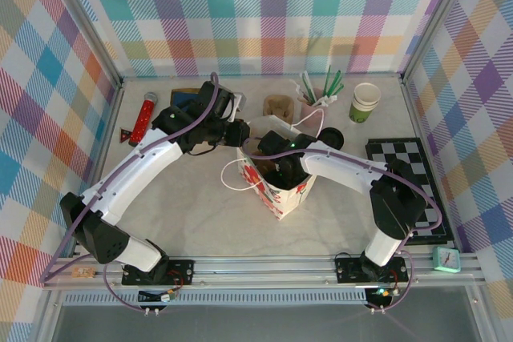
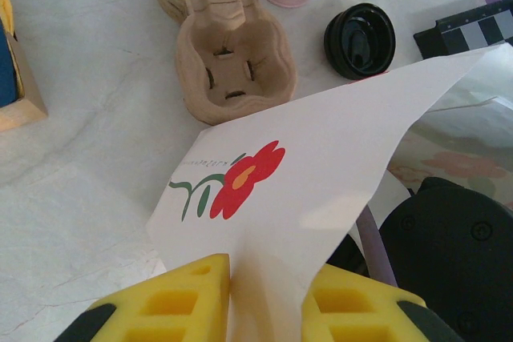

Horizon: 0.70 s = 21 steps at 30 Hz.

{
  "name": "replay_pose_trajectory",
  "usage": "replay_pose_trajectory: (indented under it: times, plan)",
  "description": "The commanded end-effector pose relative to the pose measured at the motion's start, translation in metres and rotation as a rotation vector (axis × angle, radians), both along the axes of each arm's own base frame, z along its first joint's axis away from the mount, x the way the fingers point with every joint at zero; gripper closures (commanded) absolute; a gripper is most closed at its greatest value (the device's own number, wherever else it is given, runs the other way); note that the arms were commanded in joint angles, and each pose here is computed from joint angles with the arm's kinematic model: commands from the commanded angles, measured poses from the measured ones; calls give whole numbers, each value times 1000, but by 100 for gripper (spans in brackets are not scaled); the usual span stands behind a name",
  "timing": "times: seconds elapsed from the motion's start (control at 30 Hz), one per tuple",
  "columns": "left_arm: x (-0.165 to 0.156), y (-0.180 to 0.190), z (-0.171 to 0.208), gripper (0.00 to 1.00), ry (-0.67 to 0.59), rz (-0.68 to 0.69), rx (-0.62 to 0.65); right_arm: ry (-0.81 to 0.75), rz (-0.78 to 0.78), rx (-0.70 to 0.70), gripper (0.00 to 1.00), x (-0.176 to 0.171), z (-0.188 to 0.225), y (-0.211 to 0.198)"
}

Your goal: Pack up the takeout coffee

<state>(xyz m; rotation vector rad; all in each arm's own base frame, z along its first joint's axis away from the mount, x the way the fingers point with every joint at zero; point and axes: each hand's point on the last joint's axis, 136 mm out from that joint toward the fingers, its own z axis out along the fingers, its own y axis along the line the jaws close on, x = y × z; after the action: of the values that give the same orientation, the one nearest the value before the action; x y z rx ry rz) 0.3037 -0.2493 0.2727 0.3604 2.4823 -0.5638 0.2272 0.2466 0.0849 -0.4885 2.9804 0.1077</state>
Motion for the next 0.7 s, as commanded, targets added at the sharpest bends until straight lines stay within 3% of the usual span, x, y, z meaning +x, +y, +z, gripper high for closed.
replay_pose_trajectory:
  times: [0.0,0.67]
  plan:
    - [-11,-5,21,77,-32,-29,-61,17,4,-36,73,0,-14,-7]
    - [-12,-5,21,77,-34,-29,-64,13,-6,-44,73,1,-22,-8]
